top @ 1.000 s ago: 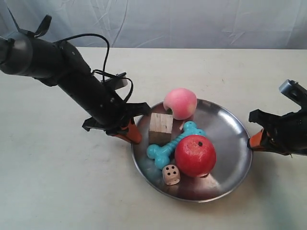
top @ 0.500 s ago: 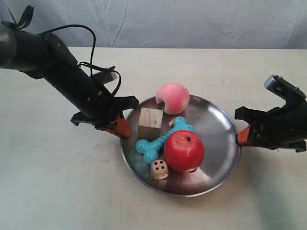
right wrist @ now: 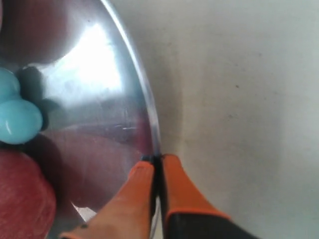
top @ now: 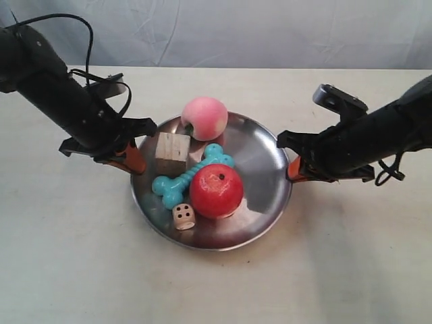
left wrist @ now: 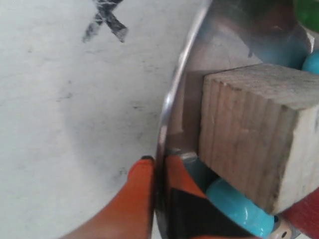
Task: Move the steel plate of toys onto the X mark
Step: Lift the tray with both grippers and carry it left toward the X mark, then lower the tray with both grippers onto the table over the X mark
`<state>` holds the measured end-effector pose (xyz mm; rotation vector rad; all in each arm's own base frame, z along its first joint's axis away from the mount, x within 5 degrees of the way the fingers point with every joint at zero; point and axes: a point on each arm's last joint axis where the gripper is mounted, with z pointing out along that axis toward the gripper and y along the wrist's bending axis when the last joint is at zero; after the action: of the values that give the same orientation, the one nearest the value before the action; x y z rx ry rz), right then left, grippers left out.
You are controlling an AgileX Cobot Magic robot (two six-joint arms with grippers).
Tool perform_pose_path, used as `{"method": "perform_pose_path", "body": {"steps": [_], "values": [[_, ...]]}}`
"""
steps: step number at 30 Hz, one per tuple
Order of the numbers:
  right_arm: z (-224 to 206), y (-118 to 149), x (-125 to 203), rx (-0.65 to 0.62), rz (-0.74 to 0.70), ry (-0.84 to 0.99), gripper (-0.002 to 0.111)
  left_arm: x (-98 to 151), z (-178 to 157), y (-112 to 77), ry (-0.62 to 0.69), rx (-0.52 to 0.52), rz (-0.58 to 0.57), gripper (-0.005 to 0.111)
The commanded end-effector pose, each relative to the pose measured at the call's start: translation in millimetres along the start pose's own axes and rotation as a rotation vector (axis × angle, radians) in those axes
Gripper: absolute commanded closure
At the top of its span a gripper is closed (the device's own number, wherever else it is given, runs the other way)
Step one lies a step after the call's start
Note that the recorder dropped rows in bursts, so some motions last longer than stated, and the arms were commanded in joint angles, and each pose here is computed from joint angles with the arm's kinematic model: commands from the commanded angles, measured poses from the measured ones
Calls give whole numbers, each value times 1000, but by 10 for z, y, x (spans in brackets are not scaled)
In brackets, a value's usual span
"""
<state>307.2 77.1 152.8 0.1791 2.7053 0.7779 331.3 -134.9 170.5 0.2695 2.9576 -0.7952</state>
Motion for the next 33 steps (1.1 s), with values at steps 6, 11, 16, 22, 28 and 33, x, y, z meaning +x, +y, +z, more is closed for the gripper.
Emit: {"method": "perform_pose_path", "body": {"steps": [6, 11, 16, 22, 28, 33], "values": [[298, 677, -158, -264, 33, 169, 108, -89, -197, 36, -57, 167, -152, 107], [518, 850, -344, -279, -1, 190, 108, -172, -292, 328, -146, 87, -193, 107], [782, 1027, -493, -257, -52, 229, 108, -261, -91, 557, -144, 21, -212, 107], [962, 1073, -622, -271, -67, 235, 108, -469, -67, 630, -204, -27, -175, 107], [1187, 995, -673, -240, -52, 273, 108, -525, -15, 711, -197, -85, -128, 107], [1236, 971, -685, -208, -71, 238, 108, -546, -18, 756, -219, -136, -63, 107]]}}
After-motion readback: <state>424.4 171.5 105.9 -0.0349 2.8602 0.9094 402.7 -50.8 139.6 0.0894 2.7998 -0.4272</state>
